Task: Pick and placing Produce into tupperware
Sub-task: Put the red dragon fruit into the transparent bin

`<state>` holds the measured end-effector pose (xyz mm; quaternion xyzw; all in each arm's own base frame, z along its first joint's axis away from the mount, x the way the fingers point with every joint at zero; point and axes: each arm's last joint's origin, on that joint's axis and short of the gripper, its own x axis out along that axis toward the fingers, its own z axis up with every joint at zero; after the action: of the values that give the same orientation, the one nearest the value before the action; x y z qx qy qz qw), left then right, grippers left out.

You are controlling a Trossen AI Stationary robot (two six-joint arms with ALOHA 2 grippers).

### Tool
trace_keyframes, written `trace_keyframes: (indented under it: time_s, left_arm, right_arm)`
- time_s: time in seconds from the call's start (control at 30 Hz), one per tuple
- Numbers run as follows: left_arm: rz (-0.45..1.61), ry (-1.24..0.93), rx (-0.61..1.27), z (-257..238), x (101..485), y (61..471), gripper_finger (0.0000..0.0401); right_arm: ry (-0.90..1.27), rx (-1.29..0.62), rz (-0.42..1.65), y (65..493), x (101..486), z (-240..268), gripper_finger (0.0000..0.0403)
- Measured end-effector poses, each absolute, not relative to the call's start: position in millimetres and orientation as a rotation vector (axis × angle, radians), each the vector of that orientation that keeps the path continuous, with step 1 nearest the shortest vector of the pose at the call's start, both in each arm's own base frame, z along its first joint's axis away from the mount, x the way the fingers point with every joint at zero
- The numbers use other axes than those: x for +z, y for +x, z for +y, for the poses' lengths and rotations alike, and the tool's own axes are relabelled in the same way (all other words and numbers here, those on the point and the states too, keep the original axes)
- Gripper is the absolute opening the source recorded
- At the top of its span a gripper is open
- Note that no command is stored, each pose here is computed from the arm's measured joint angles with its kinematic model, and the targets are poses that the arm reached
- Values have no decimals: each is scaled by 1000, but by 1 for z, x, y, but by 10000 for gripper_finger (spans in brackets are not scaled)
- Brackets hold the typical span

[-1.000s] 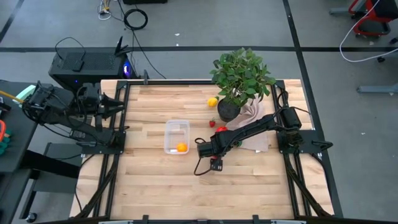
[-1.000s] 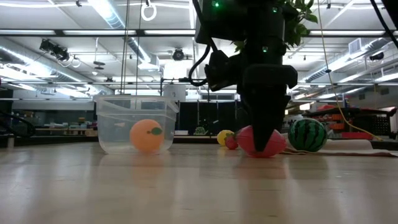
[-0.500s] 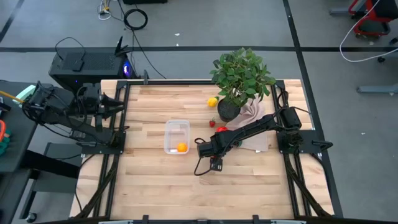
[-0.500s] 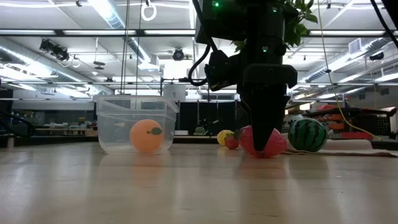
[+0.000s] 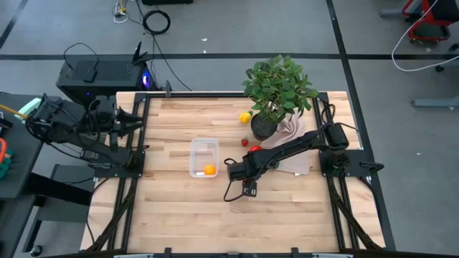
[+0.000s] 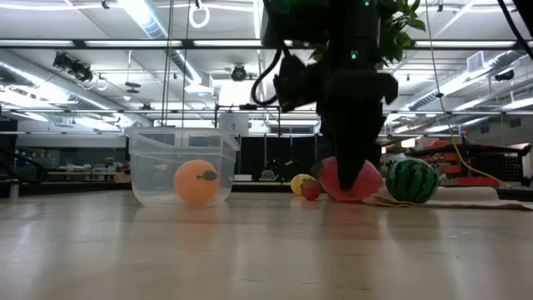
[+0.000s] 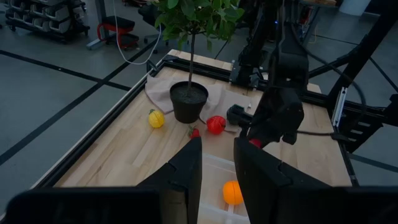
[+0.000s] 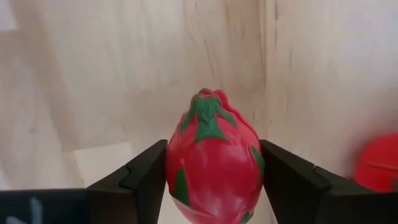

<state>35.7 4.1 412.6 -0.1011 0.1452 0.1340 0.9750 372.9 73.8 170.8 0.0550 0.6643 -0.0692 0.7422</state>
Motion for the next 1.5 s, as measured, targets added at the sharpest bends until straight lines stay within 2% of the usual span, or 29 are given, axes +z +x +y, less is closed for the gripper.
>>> trace_keyframes:
  time_s: [0.23,0.5,0.67,1.23,1.5]
  left_arm:
    - [293,-204,270,4,413,36,101]
    - [294,-189,269,4,413,36,101]
    - [294,-188,268,4,413,36,101]
    - [294,-188,268,4,413,36,101]
    - [293,-189,268,4,413,36,101]
  right_arm:
    - [147,-146,1398,367,222,76,233]
    - [84,-87,1384,358,293,84,232]
    - [96,-93,1323,360,323,79,233]
    - [240,-51,1344,368,325,54,232]
    - [184,-9,1226,416,338,45,232]
